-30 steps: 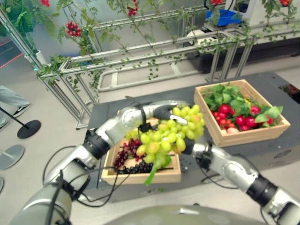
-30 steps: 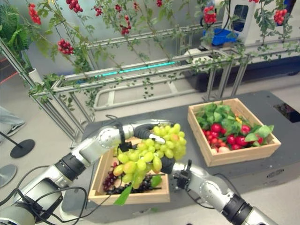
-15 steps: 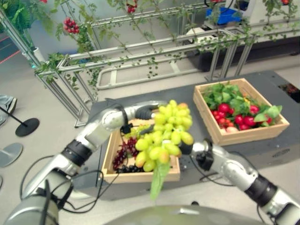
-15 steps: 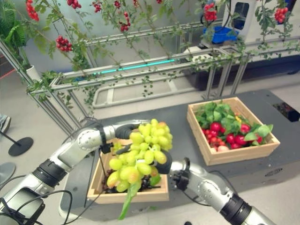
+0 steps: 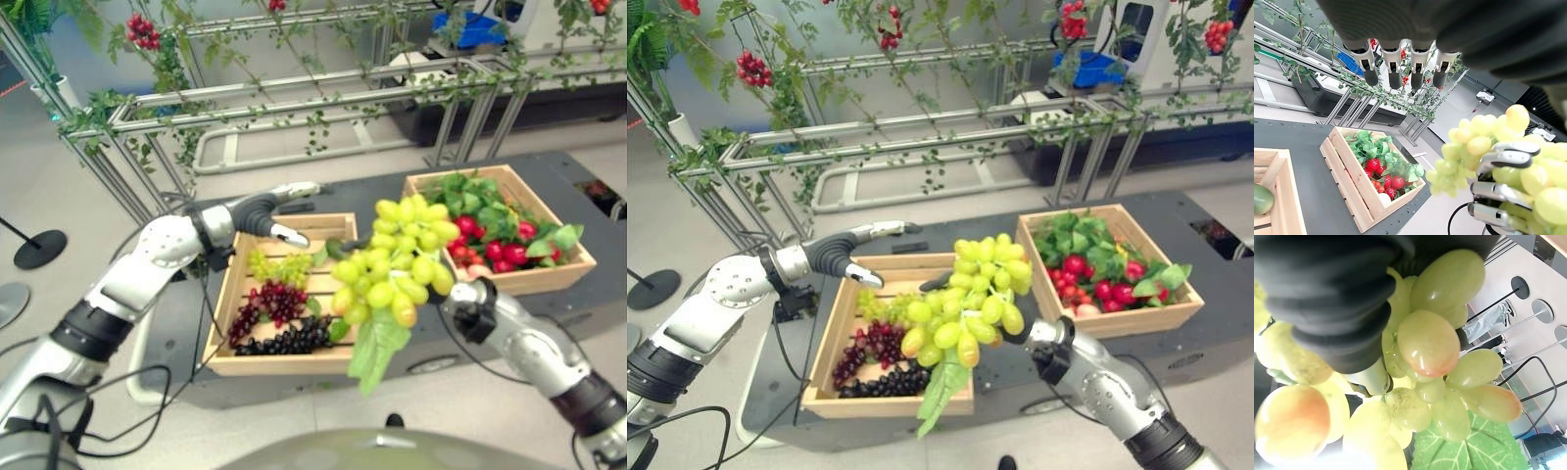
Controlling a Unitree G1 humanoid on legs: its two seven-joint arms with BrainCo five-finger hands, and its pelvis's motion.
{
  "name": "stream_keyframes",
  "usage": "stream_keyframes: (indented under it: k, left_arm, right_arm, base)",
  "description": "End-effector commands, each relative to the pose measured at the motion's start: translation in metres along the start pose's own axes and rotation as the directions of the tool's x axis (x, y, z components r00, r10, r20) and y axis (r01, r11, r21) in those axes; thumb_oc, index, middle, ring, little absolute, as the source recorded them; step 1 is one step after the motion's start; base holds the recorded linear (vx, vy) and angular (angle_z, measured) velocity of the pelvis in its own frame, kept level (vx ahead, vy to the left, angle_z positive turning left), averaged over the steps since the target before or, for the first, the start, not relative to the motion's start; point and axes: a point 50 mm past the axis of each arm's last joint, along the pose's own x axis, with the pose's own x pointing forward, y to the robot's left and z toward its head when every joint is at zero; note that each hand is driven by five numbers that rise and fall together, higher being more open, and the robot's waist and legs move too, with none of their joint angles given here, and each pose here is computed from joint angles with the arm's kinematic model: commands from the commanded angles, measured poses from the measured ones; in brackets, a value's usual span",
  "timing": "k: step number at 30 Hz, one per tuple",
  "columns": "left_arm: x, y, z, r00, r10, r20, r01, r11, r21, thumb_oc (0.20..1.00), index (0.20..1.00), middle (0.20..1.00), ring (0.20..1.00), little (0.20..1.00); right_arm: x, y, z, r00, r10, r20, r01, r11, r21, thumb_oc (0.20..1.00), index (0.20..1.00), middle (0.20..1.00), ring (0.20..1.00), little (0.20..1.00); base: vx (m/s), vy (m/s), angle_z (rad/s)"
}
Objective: Pick up the fruits from the basket on one side to the basket on the other side
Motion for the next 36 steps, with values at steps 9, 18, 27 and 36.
stream_keyframes:
  k: [9,18,27,36]
  left_arm:
    - [-0.036,0.026,-0.002,0.986,0.167,-0.004,-0.167,0.985,-0.045,1.0,1.0,1.0,1.0,1.0]
    - [-0.054,0.026,-0.011,0.963,0.267,-0.027,-0.268,0.952,-0.15,1.0,1.0,1.0,1.0,1.0]
    - [-0.08,0.013,-0.028,0.842,0.537,-0.043,-0.506,0.76,-0.409,1.0,1.0,1.0,1.0,1.0]
    - [-0.09,0.019,-0.02,0.717,0.697,-0.013,-0.618,0.626,-0.476,1.0,1.0,1.0,1.0,1.0]
  right_arm:
    - [-0.016,0.011,0.039,0.981,0.022,0.193,0.002,0.992,-0.128,0.2,0.2,0.2,0.2,0.2]
    - [-0.055,0.003,0.076,0.958,-0.133,0.256,0.209,0.931,-0.299,0.2,0.2,0.2,0.2,0.2]
    - [-0.088,-0.008,0.104,0.865,-0.279,0.417,0.45,0.801,-0.396,0.2,0.2,0.2,0.2,0.2]
    - [-0.069,-0.014,0.119,0.85,-0.213,0.481,0.433,0.803,-0.409,0.2,0.2,0.2,0.2,0.2]
  base:
    - [0.0,0.0,0.0]
    - [-0.05,0.049,-0.15]
    - [-0.12,0.134,-0.63]
    - [-0.13,0.0,-0.99]
